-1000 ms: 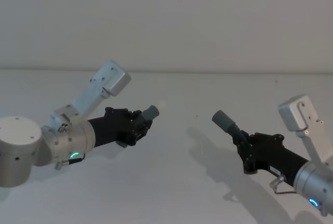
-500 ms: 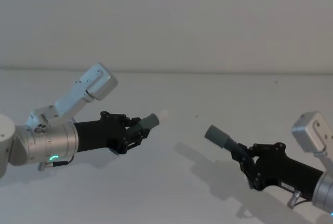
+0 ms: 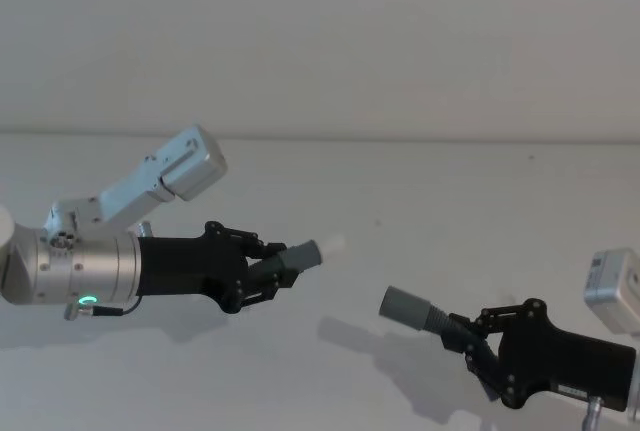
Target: Use both hands to pick up one end of the pipe from the table, align the ends, and insert them.
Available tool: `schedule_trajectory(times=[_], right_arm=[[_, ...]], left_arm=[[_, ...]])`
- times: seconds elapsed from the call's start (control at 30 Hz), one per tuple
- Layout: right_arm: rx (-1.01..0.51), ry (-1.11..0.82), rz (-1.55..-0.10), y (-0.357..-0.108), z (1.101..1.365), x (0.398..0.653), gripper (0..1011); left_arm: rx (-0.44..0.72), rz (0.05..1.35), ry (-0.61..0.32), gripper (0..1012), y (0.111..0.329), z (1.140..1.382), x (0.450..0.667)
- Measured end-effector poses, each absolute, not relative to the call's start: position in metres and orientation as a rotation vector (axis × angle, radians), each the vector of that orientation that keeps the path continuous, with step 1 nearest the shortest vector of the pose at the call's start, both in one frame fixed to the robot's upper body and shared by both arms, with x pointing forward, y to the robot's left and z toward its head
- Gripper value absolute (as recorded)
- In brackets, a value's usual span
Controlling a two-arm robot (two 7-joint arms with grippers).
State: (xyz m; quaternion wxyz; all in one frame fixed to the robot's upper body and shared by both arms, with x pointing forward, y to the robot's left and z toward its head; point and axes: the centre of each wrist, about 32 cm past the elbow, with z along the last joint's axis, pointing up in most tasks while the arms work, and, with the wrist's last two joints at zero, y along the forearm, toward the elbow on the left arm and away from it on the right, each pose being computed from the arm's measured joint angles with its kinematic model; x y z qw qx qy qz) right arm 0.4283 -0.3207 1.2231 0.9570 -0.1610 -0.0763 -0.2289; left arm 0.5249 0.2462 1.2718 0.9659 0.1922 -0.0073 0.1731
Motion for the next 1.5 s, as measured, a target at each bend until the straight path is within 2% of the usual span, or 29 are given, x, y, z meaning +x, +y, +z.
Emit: schedule_trajectory(times=[0.47,0.67,0.87,1.5], right_arm=[[-0.349,-0.209,-0.243,-0.333,1.229,0.436,116],[-0.359,-0.225,-0.2,-0.336,1.23,0.438,116],[-0.364,-0.235,-0.202,-0.336,1.231,0.438,116],[-0.342,-0.268,-0.339,-0.325,1.228,0.436,116]], left_arm=[[0.431,0.149,0.002,349,0.254,1.28,0.535],[0.453,0.083,0.014,349,0.26,1.282,0.536],[0.462,0.052,0.019,349,0.263,1.283,0.536],[0.457,-0.008,0.019,349,0.265,1.28,0.537]])
